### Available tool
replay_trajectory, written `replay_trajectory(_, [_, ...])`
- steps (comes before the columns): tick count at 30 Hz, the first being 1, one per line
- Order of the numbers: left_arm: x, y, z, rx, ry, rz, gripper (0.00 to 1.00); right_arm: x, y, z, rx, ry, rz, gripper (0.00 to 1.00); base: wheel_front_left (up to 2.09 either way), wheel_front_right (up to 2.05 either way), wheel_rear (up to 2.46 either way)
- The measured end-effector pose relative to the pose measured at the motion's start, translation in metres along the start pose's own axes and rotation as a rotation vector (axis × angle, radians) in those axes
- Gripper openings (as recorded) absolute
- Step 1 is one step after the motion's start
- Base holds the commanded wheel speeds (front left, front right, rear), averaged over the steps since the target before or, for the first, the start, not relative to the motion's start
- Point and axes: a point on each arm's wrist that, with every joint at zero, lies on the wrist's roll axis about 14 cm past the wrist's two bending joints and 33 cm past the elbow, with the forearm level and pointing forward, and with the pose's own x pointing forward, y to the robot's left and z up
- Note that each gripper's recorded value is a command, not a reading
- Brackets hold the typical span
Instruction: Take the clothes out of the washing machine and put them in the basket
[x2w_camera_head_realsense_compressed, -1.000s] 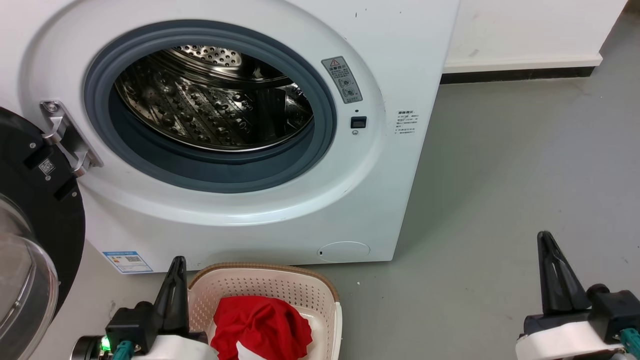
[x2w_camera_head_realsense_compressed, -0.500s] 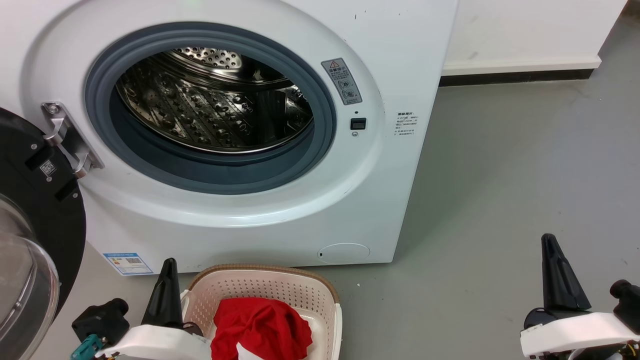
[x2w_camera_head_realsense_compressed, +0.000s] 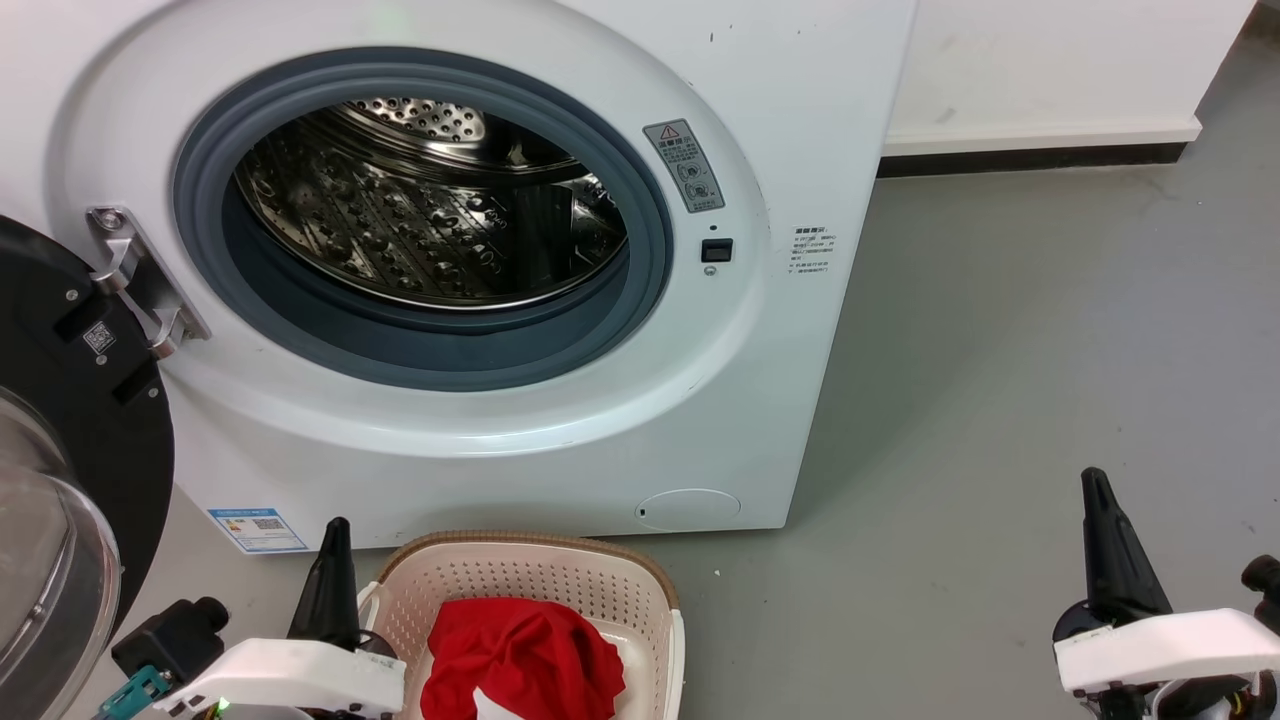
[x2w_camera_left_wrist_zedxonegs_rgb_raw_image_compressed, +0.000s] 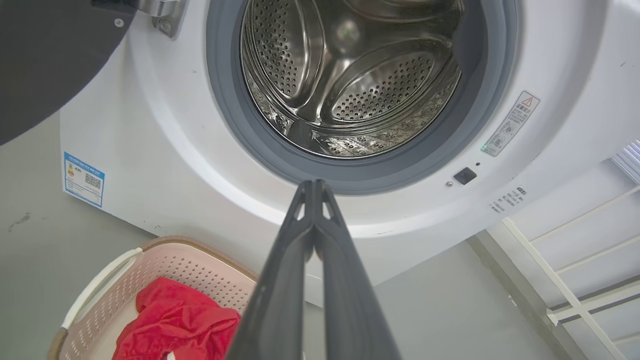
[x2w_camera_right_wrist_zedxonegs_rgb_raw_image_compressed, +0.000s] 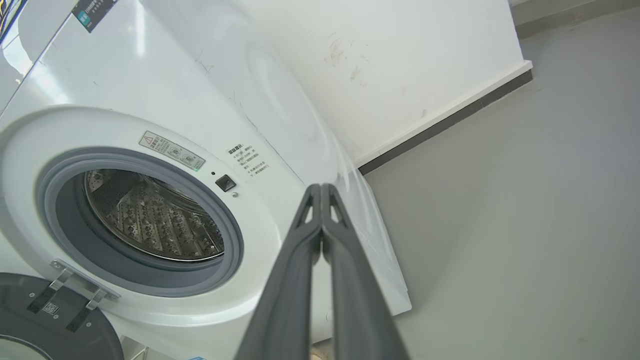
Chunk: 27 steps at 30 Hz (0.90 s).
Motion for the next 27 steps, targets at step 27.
replay_trajectory(27, [0.0069,-0.0004,0.0014,-0.346,0.024,0.005,0.0,0.0069,-0.0045,-0.0049,0.363,0.032,-0.036,0.0,0.0,0.0,0.0])
